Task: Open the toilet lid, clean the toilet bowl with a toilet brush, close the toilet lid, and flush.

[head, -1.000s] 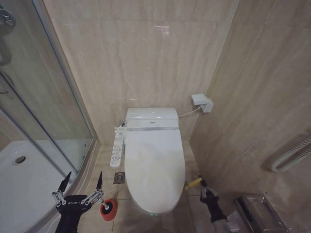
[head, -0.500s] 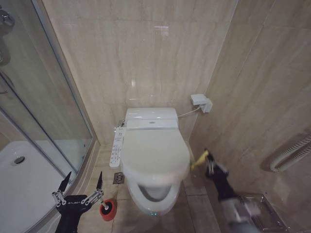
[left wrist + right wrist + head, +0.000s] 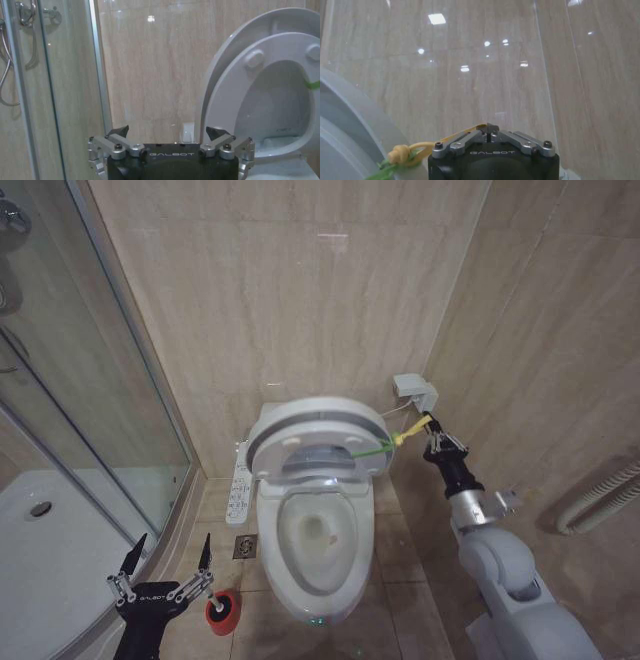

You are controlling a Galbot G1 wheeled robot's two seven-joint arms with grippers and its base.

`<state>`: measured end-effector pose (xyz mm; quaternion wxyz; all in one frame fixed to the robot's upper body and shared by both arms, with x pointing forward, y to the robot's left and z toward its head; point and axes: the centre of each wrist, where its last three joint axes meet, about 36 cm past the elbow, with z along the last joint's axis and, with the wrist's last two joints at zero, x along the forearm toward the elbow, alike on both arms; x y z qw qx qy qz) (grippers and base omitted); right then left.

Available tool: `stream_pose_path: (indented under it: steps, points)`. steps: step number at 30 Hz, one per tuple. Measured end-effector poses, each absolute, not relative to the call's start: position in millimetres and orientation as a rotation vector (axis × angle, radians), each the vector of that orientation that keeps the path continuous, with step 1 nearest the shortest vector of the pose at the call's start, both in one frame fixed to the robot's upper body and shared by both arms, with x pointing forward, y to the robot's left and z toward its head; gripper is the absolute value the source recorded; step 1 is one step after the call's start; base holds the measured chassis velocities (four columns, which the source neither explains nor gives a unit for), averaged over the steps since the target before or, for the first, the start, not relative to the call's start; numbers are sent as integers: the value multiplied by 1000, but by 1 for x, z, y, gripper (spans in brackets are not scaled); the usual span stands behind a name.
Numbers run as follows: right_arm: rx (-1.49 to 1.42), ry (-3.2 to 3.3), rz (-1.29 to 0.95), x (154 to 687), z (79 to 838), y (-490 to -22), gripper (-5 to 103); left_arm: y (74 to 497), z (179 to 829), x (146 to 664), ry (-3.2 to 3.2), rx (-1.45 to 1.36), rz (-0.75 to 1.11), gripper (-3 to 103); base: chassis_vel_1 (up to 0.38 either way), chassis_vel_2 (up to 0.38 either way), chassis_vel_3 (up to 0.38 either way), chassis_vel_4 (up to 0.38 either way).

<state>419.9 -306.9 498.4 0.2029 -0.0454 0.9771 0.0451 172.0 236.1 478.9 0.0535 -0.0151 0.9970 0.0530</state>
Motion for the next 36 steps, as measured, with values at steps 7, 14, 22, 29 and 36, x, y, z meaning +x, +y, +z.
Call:
stream_pose_path:
  steps: [7,14,22,29,36]
  points:
    - [-77,2725,115,489,518,-331,0,236,479,172,3030,-46,161,100,0,0,0,0]
    - [-36,2702,102,569,541,-345,0,236,479,172,3030,-47,161,100,0,0,0,0]
    - [-56,2705,78,631,543,-308,0,236,479,172,3030,-46,161,100,0,0,0,0]
    - [-71,2699,96,641,541,-289,0,236,479,172,3030,-46,161,100,0,0,0,0]
    - [-98,2707,107,622,535,-290,0,236,479,172,3030,-46,161,100,0,0,0,0]
